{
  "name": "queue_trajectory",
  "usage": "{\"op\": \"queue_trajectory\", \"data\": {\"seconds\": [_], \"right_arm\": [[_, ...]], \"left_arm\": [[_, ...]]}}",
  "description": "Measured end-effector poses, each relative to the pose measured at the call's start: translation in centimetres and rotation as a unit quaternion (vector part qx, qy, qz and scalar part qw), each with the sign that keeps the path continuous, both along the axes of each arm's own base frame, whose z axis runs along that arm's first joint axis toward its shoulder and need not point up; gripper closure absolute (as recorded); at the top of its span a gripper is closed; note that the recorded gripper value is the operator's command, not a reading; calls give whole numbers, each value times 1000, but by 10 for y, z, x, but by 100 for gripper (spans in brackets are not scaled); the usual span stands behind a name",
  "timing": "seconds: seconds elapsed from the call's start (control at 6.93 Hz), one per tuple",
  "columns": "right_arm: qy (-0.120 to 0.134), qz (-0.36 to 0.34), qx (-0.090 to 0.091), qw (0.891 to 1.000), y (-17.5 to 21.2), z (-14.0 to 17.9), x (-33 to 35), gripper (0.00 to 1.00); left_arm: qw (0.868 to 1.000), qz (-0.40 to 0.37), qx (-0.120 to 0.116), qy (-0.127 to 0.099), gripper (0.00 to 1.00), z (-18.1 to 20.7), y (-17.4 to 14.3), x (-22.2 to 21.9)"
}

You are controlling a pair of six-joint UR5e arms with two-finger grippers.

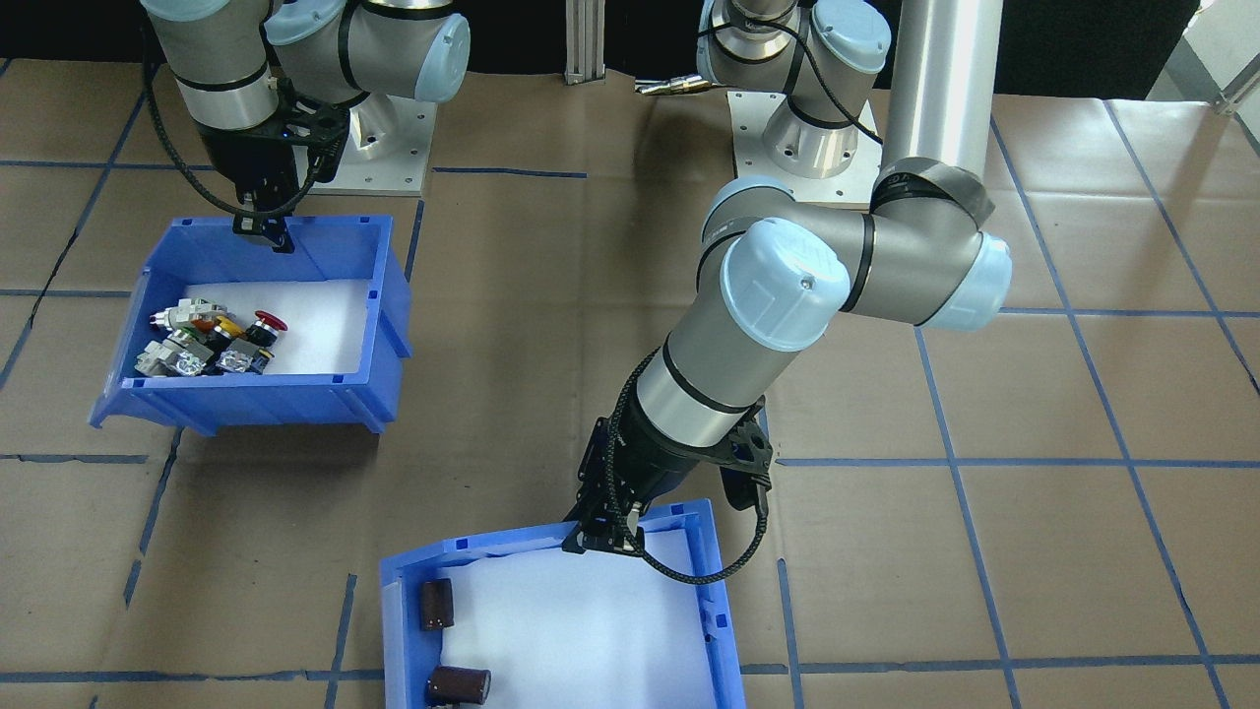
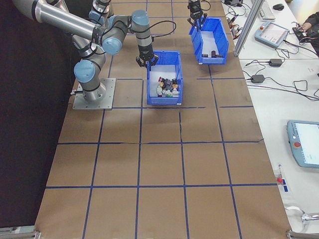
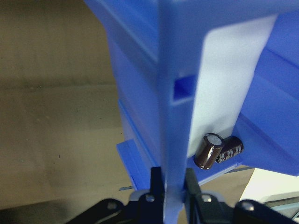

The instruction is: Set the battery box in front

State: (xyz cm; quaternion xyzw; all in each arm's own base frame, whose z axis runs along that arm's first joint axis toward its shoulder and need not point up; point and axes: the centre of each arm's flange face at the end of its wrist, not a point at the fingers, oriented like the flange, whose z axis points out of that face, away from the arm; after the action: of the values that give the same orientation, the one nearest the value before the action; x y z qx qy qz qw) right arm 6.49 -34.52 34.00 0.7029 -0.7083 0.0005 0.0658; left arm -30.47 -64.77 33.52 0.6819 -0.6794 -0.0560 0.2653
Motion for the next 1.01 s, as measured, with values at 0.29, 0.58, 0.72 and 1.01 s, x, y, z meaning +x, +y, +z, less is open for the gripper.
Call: {"op": "queue_trajectory", "data": {"seconds": [0.29,0.58,0.72,1.01], "right_arm": [[-6,-11,-1,1000,20,-7,29,100],[-12,-16,-3,1000,38,-10,71,100],[-14,-16,-2,1000,47,-13,90,100],[-16,-18,2,1000,60,-22,126,100]], "left_arm": [[1000,-11,-1,8,65,-4,8,-10],[1000,-13,-5,3,0,3,18,-9],[1000,-6,-9,-13,0,9,27,-2],[999,10,-10,-39,4,22,47,11]]}}
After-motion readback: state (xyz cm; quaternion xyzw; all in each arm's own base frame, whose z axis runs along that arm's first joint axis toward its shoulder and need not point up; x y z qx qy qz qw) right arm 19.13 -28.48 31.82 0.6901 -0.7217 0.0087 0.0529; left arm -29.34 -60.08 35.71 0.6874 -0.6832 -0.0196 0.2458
